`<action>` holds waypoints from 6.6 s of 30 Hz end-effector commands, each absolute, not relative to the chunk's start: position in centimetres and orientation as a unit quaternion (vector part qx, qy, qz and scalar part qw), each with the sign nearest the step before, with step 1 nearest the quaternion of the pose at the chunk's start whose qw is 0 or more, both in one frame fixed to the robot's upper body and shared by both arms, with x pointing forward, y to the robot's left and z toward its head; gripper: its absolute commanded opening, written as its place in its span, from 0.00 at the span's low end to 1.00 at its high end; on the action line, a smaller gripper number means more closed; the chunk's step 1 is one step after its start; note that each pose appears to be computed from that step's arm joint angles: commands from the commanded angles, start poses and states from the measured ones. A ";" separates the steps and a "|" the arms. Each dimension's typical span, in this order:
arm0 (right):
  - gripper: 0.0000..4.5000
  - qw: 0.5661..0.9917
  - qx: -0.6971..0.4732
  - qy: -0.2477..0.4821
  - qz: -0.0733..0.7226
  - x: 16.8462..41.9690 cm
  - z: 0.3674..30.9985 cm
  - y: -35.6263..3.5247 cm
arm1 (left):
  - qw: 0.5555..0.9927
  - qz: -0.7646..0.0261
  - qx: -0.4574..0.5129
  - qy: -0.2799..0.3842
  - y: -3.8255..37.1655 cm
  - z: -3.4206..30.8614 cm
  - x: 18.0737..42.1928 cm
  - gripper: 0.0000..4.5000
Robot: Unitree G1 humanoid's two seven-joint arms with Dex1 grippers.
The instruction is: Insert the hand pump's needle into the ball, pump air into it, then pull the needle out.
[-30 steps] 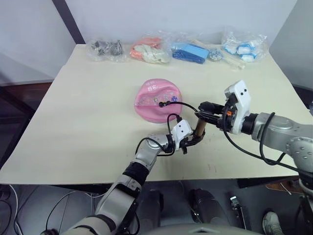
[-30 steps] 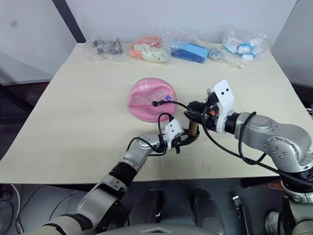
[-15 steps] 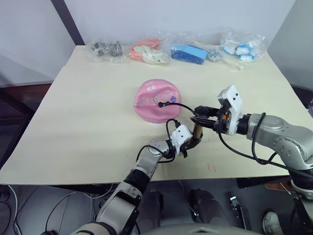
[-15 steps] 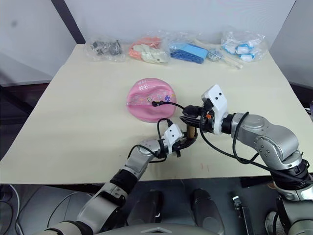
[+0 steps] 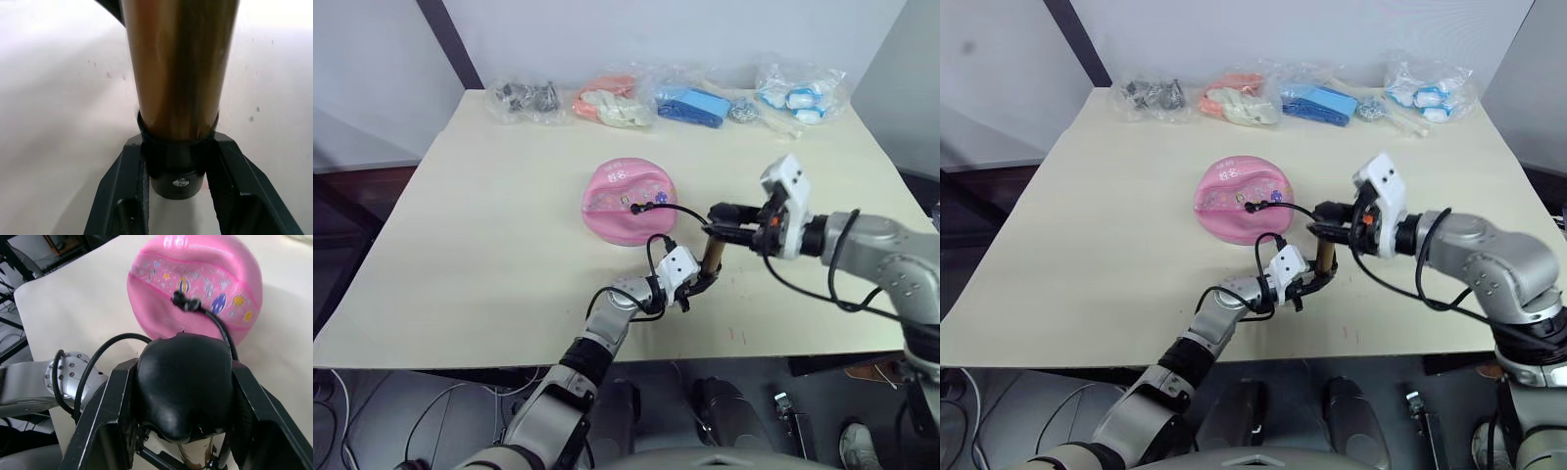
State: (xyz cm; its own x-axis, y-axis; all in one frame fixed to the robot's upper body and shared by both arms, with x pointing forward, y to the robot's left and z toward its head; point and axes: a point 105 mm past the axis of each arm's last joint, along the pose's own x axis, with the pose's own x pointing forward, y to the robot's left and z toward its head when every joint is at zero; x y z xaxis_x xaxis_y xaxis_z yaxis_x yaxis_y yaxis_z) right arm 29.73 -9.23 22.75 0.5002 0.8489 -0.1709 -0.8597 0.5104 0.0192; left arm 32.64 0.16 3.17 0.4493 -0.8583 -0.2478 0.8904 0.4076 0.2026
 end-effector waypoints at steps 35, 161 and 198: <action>0.38 0.878 -0.016 0.119 0.463 30.9 15.9 -9.5 | 0.821 -0.537 0.165 0.106 0.8 0.1 30.9 0.24; 0.38 0.845 -0.044 0.158 0.510 30.4 12.1 -7.2 | 0.821 -0.531 0.168 0.131 1.8 -1.2 30.4 0.24; 0.37 0.845 -0.102 -0.019 0.524 29.4 29.9 -9.8 | 0.826 -0.524 0.160 0.135 2.0 -1.4 30.2 0.24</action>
